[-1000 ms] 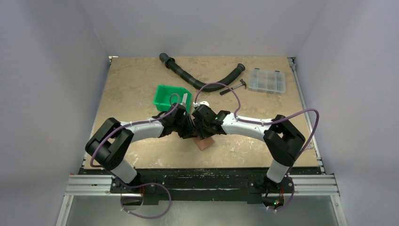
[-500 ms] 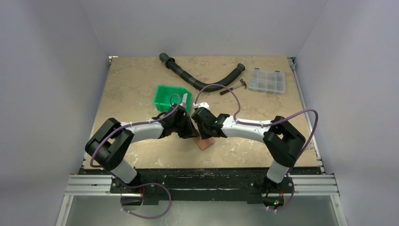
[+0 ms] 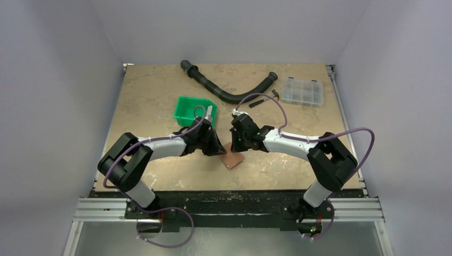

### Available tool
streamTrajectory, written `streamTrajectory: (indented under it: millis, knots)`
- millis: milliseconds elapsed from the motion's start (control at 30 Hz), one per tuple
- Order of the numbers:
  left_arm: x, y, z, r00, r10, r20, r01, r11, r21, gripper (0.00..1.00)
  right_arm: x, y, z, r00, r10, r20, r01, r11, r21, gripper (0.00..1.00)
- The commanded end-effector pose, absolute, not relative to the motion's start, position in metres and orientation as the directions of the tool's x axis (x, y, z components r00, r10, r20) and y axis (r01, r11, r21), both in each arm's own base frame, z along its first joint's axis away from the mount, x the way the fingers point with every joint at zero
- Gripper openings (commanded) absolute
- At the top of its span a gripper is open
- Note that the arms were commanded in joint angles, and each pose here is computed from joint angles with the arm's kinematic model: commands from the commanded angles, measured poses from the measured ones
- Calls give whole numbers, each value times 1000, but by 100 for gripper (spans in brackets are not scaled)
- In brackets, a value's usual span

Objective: Put the credit cards into the card holder
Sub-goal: Open the card holder at the center of the board.

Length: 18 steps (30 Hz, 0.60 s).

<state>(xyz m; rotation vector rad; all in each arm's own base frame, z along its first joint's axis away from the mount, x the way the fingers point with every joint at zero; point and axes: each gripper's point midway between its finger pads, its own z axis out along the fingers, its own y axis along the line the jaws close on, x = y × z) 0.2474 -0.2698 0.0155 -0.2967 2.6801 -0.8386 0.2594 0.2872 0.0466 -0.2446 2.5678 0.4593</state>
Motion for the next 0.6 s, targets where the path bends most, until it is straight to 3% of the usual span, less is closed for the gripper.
streamTrajectory:
  millis: [0,200,400,500,567]
  knots:
    - [214,-159,-74,-938,-214,-272,-198,976,-85,19,280,262,54,-832,-10,-555,-197,940,279,7]
    - [214,-163,-75,-942,-207,-264,-187,977,-100,19,292,244,59,-772,-156,-617,-273,957,100,19]
    - [214,-162,-74,-941,-206,-268,-185,977,-102,19,300,206,60,-769,-186,-611,-169,982,-86,24]
    - [217,-165,-69,-937,-203,-286,-175,977,-119,20,294,213,59,-778,-175,-603,-189,981,-40,29]
    - [220,-173,-65,-939,-183,-290,-142,977,-156,21,282,242,57,-790,-174,-588,-290,951,107,33]
